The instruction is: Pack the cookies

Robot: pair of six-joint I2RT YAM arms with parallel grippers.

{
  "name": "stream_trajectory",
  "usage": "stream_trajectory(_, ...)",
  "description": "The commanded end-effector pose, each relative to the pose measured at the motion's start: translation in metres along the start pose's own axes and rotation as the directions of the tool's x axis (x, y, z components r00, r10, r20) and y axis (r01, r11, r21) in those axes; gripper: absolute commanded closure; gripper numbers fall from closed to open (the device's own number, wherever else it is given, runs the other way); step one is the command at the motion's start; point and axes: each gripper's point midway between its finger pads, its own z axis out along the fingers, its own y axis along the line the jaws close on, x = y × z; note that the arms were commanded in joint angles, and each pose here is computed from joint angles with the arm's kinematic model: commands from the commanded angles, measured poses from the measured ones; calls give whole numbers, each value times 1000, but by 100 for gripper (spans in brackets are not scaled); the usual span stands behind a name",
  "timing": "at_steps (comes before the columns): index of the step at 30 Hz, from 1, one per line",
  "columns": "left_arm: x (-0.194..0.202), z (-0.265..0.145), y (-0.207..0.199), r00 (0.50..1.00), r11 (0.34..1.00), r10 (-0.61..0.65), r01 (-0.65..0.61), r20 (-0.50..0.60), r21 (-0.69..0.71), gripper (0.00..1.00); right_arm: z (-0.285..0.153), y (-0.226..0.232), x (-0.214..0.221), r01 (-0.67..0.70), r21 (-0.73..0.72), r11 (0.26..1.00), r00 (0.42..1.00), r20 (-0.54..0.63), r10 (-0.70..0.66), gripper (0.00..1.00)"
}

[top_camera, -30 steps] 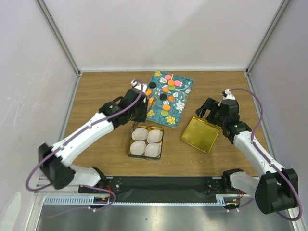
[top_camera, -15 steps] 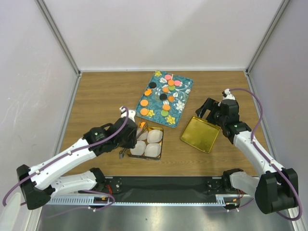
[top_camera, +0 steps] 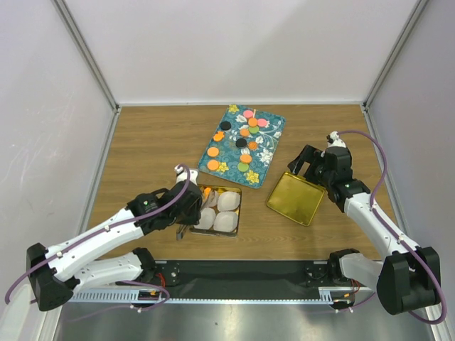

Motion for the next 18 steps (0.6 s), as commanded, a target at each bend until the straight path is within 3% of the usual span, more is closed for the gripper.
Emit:
stream_trajectory(1, -12, -1, -5, 998, 999, -33, 32, 60, 14, 55, -3, 14, -16, 23, -36, 999, 999, 39, -22, 1)
stream_trajectory(10, -19, -7, -4, 996, 1000, -29, 29, 79, 10, 45, -2, 13, -15, 23, -33, 999, 999, 34, -22, 0)
stream_trajectory(18, -30, -28, -14, 995, 997, -11, 4, 94, 75, 55, -4, 15, -15, 26, -40, 999, 999, 34, -25, 0)
